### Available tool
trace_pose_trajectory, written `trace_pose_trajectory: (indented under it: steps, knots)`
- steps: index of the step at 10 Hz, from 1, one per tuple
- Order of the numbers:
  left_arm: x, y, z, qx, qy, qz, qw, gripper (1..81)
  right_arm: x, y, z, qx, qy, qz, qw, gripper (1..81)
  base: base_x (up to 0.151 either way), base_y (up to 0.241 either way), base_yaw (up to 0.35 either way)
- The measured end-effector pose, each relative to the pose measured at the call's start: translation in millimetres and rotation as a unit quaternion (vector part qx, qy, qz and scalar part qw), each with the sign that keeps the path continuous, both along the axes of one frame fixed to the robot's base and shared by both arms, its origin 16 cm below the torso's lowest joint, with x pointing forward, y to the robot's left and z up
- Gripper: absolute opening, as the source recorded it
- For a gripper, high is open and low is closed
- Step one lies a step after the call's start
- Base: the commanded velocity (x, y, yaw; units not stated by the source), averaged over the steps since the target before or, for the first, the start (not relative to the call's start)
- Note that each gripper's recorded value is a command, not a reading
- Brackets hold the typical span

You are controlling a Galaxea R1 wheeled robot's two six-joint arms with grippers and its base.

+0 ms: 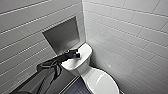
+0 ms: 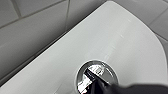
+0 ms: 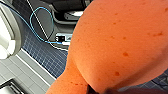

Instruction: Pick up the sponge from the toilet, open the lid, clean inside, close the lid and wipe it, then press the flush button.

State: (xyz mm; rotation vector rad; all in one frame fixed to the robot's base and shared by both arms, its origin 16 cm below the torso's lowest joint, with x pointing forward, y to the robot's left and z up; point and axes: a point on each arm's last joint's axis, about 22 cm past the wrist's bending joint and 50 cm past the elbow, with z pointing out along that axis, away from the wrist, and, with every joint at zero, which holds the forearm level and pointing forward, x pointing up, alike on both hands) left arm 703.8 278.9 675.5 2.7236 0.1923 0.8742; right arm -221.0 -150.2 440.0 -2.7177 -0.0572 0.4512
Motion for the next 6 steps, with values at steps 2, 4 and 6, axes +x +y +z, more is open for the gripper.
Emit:
trace_pose_trajectory:
  steps: [2,4,6]
  knots:
    - [-3,-2,8,-0.036,0.01,-0.002,0.9993,1.0,1,0,0,0.0,0.0,0.0,1.0,1.0,0.0,0.0,0.0]
    - [11,-26,41,-0.082,-0.003,-0.015,0.9965,1.0,1,0,0,0.0,0.0,0.0,1.0,1.0,0.0,0.0,0.0]
    - [23,-22,73,-0.106,-0.019,-0.019,0.994,1.0,1,1,0,0.0,0.001,0.0,1.0,1.0,0.0,0.0,0.0]
